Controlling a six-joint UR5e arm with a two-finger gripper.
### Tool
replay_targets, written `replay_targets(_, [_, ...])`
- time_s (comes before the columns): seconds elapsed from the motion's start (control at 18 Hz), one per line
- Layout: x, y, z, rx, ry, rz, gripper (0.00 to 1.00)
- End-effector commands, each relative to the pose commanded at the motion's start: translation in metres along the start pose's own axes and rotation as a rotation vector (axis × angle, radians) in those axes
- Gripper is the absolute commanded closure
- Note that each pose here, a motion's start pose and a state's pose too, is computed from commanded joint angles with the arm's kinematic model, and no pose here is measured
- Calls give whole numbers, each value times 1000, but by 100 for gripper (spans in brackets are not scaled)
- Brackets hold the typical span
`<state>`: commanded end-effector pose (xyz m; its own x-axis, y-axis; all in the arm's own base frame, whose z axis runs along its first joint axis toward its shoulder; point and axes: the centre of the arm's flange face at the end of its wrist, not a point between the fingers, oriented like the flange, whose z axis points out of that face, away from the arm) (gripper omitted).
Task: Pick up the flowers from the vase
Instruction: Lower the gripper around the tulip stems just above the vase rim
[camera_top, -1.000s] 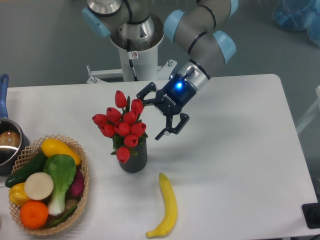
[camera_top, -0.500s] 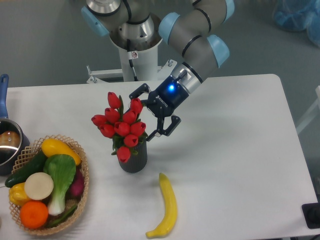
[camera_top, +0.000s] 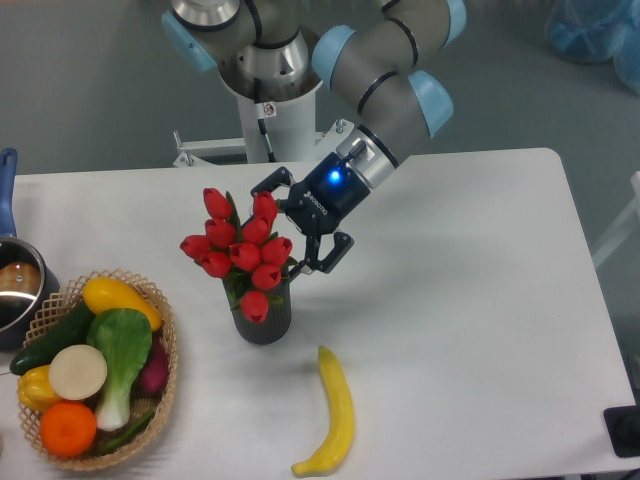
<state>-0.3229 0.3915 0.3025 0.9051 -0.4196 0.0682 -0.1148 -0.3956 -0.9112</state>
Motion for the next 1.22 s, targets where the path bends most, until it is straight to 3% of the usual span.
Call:
replay_targets(0.28, [3,10,-2,1,-3,18,0])
replay_targets(0.78, [-2,-2,4,86,4,27,0])
replay_targets(1.22, [-11,-1,13,90,23,24,0])
